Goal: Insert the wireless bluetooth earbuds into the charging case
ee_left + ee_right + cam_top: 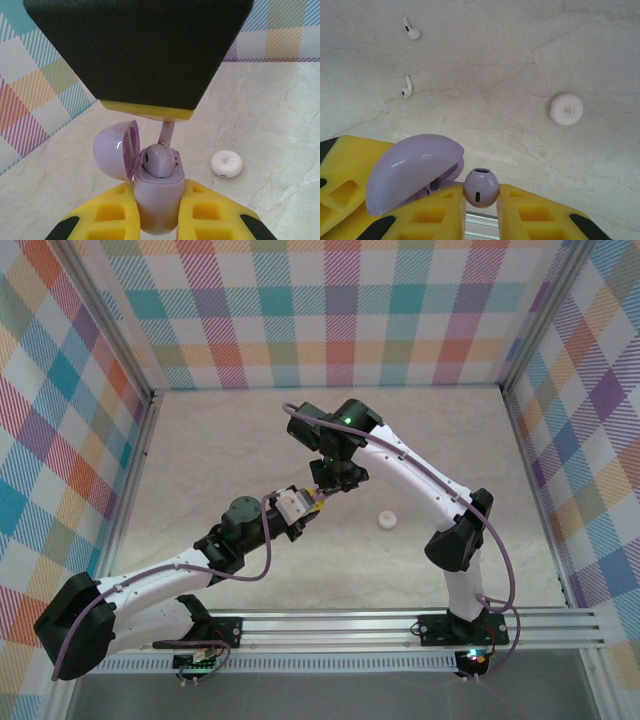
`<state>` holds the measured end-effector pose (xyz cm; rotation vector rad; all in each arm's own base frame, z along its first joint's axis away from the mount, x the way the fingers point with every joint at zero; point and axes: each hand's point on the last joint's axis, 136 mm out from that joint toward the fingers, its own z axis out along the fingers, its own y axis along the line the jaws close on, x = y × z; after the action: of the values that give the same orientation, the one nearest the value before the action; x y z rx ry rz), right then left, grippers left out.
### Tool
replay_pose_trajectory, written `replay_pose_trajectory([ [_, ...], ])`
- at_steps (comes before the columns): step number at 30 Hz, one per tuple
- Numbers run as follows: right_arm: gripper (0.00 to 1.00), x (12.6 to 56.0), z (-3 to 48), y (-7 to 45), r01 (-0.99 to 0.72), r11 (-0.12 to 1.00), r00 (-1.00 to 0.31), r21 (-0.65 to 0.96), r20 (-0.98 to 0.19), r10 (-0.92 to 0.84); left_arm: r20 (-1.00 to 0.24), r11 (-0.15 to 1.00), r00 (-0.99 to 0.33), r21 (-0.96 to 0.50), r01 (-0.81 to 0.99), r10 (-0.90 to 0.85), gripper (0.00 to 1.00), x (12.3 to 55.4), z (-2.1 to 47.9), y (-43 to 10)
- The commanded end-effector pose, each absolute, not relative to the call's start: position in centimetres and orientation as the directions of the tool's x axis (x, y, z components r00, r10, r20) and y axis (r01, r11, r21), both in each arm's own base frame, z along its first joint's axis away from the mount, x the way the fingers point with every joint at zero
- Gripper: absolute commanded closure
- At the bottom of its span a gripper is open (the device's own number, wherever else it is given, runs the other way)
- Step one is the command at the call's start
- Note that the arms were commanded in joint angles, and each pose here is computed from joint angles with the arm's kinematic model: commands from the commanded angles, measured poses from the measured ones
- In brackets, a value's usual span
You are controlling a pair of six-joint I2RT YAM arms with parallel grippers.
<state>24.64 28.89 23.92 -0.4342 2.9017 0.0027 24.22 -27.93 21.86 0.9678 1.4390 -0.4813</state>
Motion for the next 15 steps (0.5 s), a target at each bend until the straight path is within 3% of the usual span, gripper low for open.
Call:
replay_pose_trajectory([
  [1, 0.76, 22.2, 22.9, 26.7, -0.301, 0.949, -0.949, -0.094, -0.068, -0.308, -0.973, 0.557, 0.162, 0.228, 0.798, 0.167, 1.00, 23.8, 24.6, -28.9],
  [7, 0.76, 22.2, 22.3, 26.9, -0.301, 0.950, -0.950, -0.081, -0.068, -0.306, -0.987, 0.535, 0.123, 0.157, 0.830, 0.098, 1.00, 23.2, 25.6, -29.3],
  [15, 0.74, 23.0, 24.6, 28.2, -0.332, 0.942, -0.923, 0.044, -0.223, -0.315, -0.994, 0.435, 0.065, 0.100, 0.895, 0.093, 1.00, 21.2, 26.2, -29.8],
])
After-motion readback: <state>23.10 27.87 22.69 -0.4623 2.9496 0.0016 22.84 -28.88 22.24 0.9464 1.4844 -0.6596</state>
